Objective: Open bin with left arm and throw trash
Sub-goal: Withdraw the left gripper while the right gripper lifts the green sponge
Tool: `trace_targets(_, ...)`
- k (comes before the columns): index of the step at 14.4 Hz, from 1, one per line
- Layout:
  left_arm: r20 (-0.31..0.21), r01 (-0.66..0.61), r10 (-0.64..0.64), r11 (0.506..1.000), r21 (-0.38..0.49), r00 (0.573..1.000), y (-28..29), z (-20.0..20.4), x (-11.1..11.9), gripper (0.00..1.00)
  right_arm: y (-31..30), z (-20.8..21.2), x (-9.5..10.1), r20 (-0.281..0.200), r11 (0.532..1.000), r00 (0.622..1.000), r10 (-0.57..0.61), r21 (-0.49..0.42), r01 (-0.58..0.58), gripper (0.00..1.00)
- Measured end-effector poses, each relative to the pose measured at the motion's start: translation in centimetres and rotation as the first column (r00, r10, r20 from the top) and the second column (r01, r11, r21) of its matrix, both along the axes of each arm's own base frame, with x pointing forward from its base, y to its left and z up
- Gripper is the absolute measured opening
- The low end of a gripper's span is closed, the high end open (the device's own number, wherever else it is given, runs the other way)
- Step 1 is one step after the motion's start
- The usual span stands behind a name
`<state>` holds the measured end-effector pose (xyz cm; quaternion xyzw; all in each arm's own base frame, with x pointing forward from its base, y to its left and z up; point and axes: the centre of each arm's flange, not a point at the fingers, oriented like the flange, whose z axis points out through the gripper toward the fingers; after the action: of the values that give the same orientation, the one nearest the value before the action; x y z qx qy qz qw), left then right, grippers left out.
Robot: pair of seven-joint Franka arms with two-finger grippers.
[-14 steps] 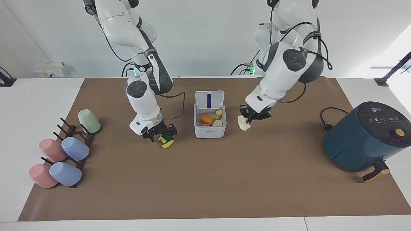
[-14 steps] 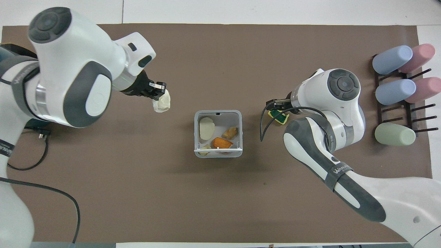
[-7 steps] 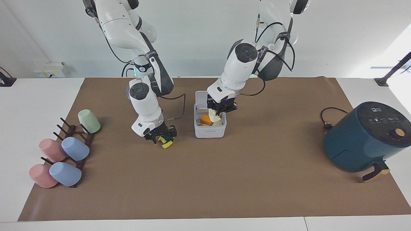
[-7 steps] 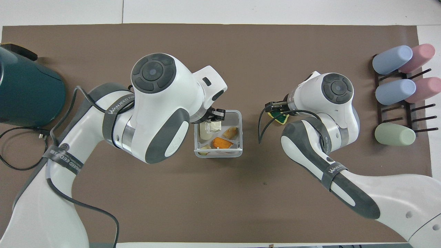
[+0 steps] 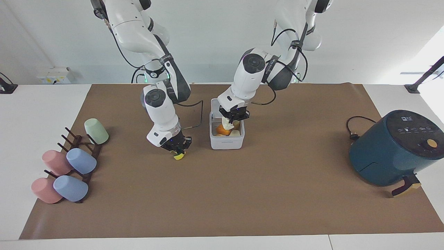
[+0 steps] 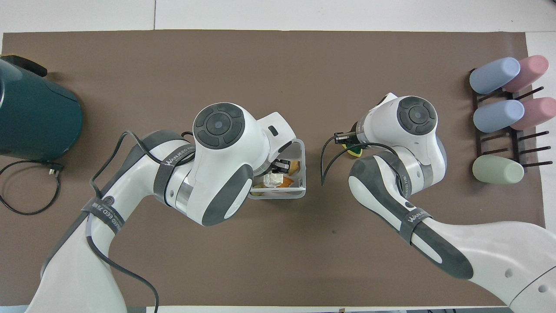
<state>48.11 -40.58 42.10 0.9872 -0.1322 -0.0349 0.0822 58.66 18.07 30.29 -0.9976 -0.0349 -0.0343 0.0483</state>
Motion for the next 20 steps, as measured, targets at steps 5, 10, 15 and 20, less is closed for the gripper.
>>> trace_targets(5,0.007,-0.002,0.002,1.0,-0.004,1.0,0.2,0.6,0.0,0.48,-0.9,3.7,0.1,0.001,0.999,1.0,-0.009,-0.036,0.009,0.04)
trace_targets(10,0.012,-0.032,0.032,0.999,-0.005,0.999,1.9,3.6,1.4,1.0,-1.2,11.7,-0.2,-0.029,0.995,0.999,-0.02,-0.094,0.018,0.04)
trace_targets(15,0.065,-0.194,0.194,0.981,-0.001,0.979,15.1,13.4,7.8,1.0,0.0,17.0,-0.5,-0.043,0.996,0.997,-0.061,-0.066,0.058,0.04)
trace_targets(20,0.088,-0.106,0.102,0.993,0.049,0.991,30.3,19.1,7.8,1.0,6.7,18.3,-1.9,-0.042,0.98,0.98,-0.193,0.049,0.195,0.04)
